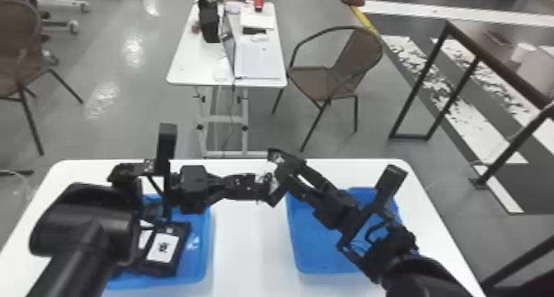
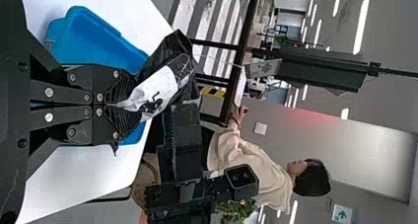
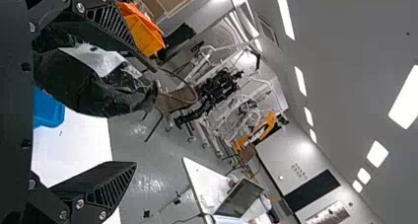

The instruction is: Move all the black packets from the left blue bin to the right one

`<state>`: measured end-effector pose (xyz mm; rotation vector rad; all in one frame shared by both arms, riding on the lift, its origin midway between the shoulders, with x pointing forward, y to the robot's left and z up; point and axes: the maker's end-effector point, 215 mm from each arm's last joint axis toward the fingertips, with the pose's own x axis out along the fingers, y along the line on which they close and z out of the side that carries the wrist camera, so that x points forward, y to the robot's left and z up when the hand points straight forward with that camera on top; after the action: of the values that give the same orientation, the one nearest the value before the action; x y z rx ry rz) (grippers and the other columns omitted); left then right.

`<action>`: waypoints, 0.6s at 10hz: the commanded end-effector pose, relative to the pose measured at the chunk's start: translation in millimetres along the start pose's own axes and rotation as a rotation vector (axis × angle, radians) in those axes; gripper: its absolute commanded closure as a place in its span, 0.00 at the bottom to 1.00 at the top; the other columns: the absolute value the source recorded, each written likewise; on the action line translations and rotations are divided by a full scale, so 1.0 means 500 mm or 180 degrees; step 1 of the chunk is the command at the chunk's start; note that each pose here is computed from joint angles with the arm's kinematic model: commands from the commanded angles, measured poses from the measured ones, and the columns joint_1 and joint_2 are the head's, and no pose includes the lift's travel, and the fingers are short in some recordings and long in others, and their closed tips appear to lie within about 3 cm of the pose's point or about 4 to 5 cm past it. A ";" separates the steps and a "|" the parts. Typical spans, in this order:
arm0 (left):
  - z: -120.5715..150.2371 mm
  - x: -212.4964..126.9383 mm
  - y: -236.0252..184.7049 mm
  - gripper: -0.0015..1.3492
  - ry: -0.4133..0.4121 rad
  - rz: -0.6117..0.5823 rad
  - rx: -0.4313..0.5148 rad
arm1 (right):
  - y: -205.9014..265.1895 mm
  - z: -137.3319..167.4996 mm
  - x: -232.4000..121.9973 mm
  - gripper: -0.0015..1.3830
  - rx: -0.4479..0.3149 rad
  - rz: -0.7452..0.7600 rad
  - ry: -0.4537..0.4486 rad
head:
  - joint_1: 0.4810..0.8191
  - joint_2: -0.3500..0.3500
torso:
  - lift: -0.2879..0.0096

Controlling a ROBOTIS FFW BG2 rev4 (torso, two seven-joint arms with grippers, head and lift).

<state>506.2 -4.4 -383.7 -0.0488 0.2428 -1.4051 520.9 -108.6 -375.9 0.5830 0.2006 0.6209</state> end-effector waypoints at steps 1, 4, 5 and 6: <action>0.007 0.010 -0.002 0.89 0.0005 -0.0029 0.0017 | 0.019 -0.013 0.027 0.15 0.0022 0.0108 0.0056 | 0.63 0.32 | 0.97; 0.003 0.011 -0.003 0.89 0.0011 -0.0029 -0.0017 | 0.030 -0.018 0.043 0.74 0.0038 0.0170 0.0066 | 0.63 0.35 | 0.97; -0.003 0.008 -0.004 0.89 0.0015 -0.0020 -0.0042 | 0.029 -0.008 0.043 0.83 -0.0017 0.0163 0.0019 | 0.63 0.36 | 0.97; -0.008 0.001 -0.001 0.88 -0.0004 0.0015 -0.0067 | 0.029 -0.002 0.041 0.92 -0.0010 0.0157 -0.0044 | 0.63 0.36 | 0.97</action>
<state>505.4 -6.9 -386.4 -0.0618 0.2551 -1.4018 529.9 -85.1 -369.7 0.5882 0.1817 0.6685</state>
